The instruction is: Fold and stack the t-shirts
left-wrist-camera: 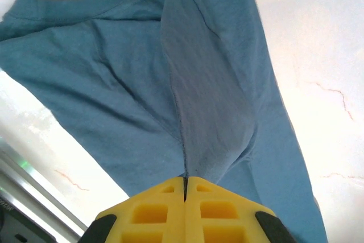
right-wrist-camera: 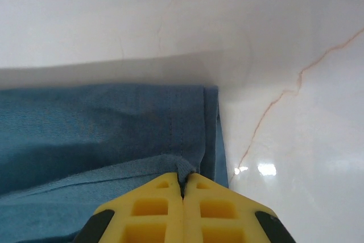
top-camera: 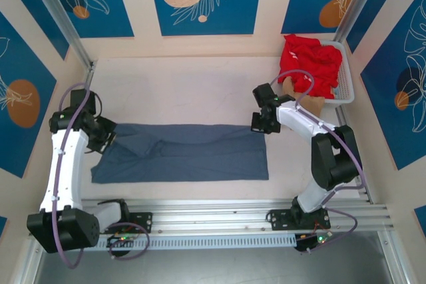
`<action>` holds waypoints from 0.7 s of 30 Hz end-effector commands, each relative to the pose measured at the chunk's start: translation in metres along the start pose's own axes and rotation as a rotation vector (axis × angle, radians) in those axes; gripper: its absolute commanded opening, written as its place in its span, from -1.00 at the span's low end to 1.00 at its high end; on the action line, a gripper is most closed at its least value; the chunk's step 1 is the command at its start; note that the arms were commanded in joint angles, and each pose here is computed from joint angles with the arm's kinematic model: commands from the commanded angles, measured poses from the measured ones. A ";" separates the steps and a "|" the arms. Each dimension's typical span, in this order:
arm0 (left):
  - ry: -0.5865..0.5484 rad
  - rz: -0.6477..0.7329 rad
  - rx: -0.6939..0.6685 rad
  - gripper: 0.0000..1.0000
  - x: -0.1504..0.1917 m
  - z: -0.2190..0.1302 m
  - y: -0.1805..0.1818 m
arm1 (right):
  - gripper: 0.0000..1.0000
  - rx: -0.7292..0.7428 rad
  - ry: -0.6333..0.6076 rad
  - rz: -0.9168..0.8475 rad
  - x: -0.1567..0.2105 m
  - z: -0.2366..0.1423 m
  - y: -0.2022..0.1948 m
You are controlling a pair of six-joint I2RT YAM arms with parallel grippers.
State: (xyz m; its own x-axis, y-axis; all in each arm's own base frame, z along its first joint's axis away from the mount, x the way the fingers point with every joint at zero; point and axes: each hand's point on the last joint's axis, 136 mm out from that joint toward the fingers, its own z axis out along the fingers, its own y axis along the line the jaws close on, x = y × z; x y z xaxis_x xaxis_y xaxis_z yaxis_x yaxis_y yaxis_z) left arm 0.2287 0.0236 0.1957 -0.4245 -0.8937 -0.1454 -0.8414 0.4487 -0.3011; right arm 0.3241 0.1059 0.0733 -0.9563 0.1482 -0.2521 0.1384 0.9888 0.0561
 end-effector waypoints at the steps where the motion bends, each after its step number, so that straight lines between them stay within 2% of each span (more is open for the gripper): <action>1: -0.002 -0.010 -0.077 -1.00 0.006 -0.005 0.025 | -1.00 0.036 0.007 0.010 0.013 -0.008 -0.008; 9: -0.025 0.002 -0.118 -1.00 0.011 -0.014 0.045 | -1.00 0.096 0.028 0.009 0.029 -0.007 -0.024; 21: -0.008 -0.002 -0.192 -1.00 0.027 0.004 0.078 | -1.00 0.100 0.091 0.016 0.052 0.002 -0.026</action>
State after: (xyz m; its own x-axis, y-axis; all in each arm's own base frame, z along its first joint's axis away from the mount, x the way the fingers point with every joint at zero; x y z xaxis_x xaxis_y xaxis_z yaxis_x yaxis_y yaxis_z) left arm 0.1674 0.0283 0.1699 -0.4254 -0.8934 -0.1445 -0.8788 0.4459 -0.1698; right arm 0.2836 0.0909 0.0553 -0.9723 0.1470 -0.1815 0.1542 0.9877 -0.0260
